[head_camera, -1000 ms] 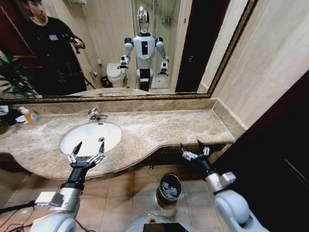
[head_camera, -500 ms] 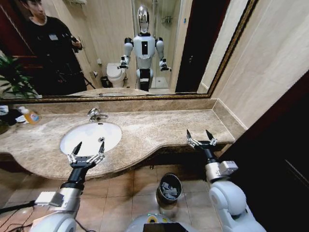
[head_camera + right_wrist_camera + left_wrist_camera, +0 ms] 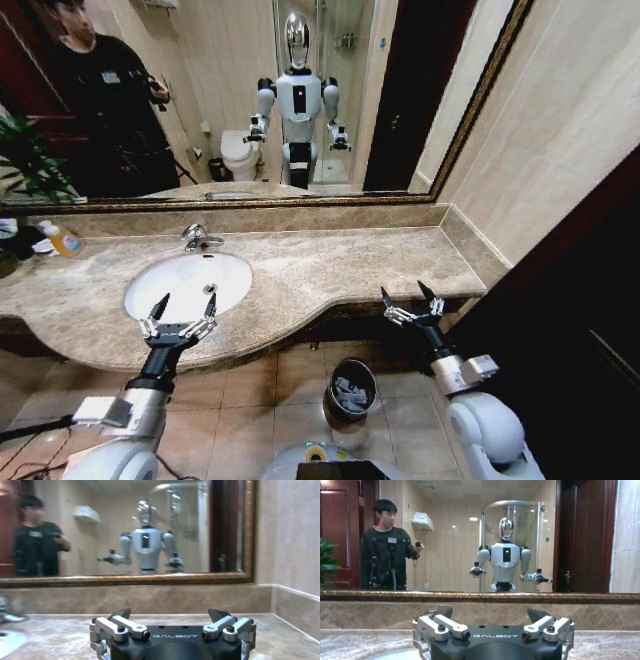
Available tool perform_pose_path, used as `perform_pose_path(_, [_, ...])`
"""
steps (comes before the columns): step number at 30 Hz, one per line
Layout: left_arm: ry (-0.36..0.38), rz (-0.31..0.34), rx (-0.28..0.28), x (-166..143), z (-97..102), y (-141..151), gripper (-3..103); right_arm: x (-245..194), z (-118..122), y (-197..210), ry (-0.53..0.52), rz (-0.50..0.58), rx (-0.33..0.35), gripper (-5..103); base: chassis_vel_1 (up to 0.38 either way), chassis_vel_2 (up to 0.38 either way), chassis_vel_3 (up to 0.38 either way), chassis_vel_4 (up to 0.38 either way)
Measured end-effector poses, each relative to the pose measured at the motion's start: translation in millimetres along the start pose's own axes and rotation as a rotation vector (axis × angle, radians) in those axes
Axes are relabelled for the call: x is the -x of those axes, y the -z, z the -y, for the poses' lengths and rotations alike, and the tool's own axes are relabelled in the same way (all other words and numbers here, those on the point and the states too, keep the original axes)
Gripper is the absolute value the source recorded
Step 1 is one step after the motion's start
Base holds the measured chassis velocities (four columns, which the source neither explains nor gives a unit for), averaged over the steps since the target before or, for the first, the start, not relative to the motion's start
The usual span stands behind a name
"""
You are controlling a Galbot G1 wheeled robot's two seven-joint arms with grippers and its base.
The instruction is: Pick up the trash from the sink and place it in the trash bin.
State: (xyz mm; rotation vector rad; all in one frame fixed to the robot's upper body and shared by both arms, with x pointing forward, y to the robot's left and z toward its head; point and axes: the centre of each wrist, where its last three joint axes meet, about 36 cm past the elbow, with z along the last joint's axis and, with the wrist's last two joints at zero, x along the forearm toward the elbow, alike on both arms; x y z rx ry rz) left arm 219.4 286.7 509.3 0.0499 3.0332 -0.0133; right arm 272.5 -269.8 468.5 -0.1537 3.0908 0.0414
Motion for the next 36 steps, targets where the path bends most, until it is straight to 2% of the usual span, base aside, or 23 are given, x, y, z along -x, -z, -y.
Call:
perform_pose_path(1, [0.000, 0.000, 0.000, 0.0, 0.0, 0.0, 100, -0.6, -3.0, 4.3, -0.023, -0.007, 0.004, 100, 0.000, 0.000, 0.000, 0.000])
perform_pose_path(36, [0.000, 0.000, 0.000, 0.0, 0.0, 0.0, 100, 2.7, -3.1, -1.9, -0.021, 0.007, -0.017, 100, 0.000, 0.000, 0.000, 0.000])
